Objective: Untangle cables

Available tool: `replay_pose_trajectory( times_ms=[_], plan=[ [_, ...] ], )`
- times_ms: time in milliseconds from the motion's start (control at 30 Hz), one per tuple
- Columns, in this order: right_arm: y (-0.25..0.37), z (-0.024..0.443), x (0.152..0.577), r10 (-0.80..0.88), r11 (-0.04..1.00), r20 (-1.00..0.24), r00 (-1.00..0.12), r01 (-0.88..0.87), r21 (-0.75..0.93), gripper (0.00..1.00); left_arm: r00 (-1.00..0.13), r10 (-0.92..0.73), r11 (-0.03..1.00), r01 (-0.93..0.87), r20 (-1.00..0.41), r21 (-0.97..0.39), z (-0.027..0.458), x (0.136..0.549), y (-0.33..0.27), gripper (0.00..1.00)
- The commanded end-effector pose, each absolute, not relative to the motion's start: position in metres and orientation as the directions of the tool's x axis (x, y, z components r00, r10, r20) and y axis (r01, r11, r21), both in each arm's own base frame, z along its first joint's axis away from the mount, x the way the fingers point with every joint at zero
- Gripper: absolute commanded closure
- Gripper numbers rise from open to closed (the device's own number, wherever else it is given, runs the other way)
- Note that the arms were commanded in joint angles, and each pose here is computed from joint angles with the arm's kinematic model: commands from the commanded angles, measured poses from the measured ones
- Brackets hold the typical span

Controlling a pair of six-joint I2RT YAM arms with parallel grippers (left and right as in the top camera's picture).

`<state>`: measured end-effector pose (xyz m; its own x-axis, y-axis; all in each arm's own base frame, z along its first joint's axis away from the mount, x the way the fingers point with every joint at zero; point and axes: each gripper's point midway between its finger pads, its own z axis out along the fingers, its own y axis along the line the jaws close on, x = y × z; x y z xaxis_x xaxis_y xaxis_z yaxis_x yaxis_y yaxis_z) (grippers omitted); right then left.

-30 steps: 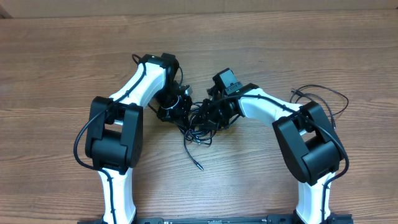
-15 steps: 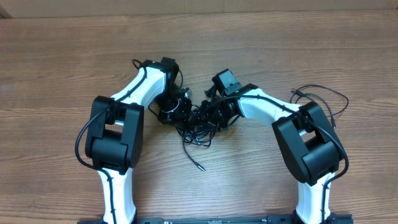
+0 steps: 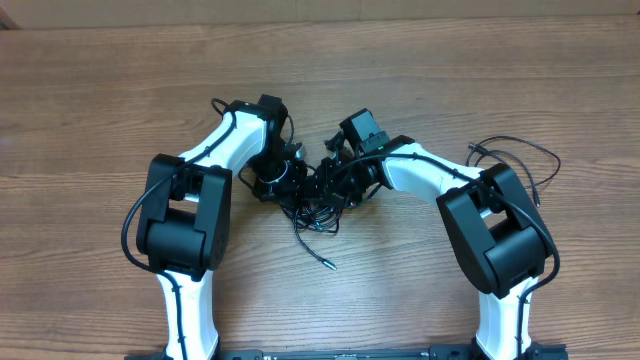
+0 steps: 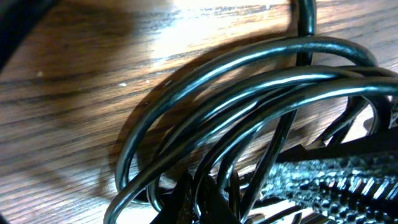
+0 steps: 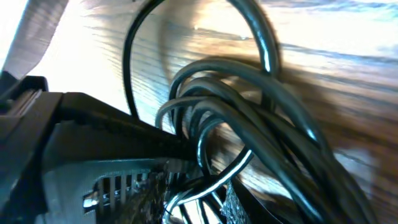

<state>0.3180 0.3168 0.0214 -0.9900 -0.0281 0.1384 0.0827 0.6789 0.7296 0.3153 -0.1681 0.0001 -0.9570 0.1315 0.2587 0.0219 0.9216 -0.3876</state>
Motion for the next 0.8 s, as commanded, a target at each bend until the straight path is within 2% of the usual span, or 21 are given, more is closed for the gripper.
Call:
replay_pose_trajectory(
  times_ms=[0,100,233,400,467,600,767],
  plan=[
    [0.330,0.036,0.305,-0.152,0.587,0.110,-0.982,0.000,0.810,0.64,-0.953,0.125,0.924,0.011,0.274,-0.382,-0.003,0.309,-0.165,0.96],
    [0.334,0.046,0.298,-0.218,0.523,0.082,-0.973,-0.045,0.851,0.58,-0.956,0.118,0.923,0.005,0.270,-0.385,-0.003,0.312,-0.163,0.96],
    [0.334,0.047,0.297,-0.211,0.520,0.108,-0.972,-0.018,0.854,0.57,-0.956,0.115,0.921,0.000,0.271,-0.389,-0.003,0.312,-0.163,0.96],
    [0.335,0.046,0.289,-0.191,0.544,0.183,-0.964,0.051,0.838,0.59,-0.956,0.117,0.905,-0.009,0.270,-0.425,0.000,0.313,-0.169,0.96],
    [0.337,0.045,0.285,-0.188,0.551,0.206,-0.960,0.070,0.831,0.66,-0.958,0.118,0.904,-0.005,0.261,-0.427,-0.001,0.315,-0.170,0.96],
    [0.340,0.045,0.281,-0.196,0.554,0.209,-0.958,0.068,0.830,0.68,-0.960,0.118,0.903,-0.003,0.255,-0.430,-0.001,0.316,-0.170,0.96],
    [0.339,0.039,0.281,-0.181,0.584,0.204,-0.962,0.062,0.809,0.71,-0.956,0.130,0.867,-0.020,0.264,-0.498,0.006,0.313,-0.182,0.96]
  ],
)
